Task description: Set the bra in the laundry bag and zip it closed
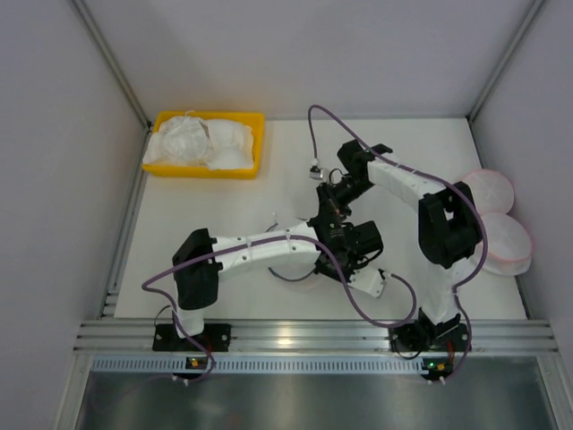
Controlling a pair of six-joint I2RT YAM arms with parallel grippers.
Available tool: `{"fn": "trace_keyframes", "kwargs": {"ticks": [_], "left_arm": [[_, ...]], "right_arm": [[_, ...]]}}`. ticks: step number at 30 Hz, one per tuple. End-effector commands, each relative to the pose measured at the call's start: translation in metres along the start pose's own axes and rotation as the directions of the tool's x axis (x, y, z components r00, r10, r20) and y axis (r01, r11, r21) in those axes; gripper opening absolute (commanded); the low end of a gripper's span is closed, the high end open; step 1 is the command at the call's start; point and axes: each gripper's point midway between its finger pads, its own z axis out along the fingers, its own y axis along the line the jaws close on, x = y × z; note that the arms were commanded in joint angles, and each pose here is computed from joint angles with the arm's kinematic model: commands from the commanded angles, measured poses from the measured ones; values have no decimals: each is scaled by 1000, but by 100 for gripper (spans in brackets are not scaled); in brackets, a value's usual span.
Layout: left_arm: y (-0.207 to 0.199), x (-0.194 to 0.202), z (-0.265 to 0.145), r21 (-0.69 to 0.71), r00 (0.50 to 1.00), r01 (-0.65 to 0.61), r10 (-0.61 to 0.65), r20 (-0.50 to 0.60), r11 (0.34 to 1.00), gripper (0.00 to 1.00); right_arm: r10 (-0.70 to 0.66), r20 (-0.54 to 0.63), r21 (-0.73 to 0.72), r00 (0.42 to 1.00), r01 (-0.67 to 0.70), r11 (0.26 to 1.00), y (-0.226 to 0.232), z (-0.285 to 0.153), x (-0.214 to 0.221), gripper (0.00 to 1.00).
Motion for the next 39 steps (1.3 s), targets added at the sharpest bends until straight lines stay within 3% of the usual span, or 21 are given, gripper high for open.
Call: {"fn": "trace_keyframes", "kwargs": {"ticks": [1,7,10,11,14,19,28,30,31,33,34,36,39], "left_arm": [[-24,-17,-17,45,994,-11,6,107,999,0],[-46,-19,-20,83,992,-9,-2,125,997,0],[-38,-14,-18,48,996,4,-8,89,999,0],[-33,-12,-18,34,997,13,-15,79,999,0],[-17,-7,-17,10,997,39,-40,66,999,0],[13,-6,-20,-29,992,98,-96,84,995,0],[28,-9,-13,-44,991,103,-99,89,994,0],[28,-10,-14,-43,991,97,-93,93,994,0],[27,-10,-13,-41,992,94,-90,90,995,0],[26,-9,-12,-40,993,89,-86,84,995,0],[24,-8,-12,-36,993,89,-86,84,995,0],[20,-9,-13,-30,993,86,-83,88,996,0],[8,-12,-14,-5,991,86,-85,103,996,0]], "right_arm": [[-96,90,5,991,96,995,5,-14,-41,0],[-129,114,-11,985,131,991,6,-14,-69,0],[-131,107,-2,986,132,991,5,-14,-63,27],[-146,116,12,982,146,989,9,-20,-61,49],[-164,129,87,978,153,984,1,-31,-47,76],[-140,79,150,987,127,980,-19,-44,-7,82],[-78,41,-33,996,79,996,1,-1,23,73],[-53,24,-51,998,54,997,1,7,21,54],[-62,30,-50,998,64,997,1,7,16,36],[-67,34,-49,997,69,996,1,7,10,21],[-71,42,-47,997,73,996,1,6,6,9],[-74,54,-45,996,76,996,1,4,0,0],[-85,72,-26,994,87,996,-3,1,-12,0]]}}
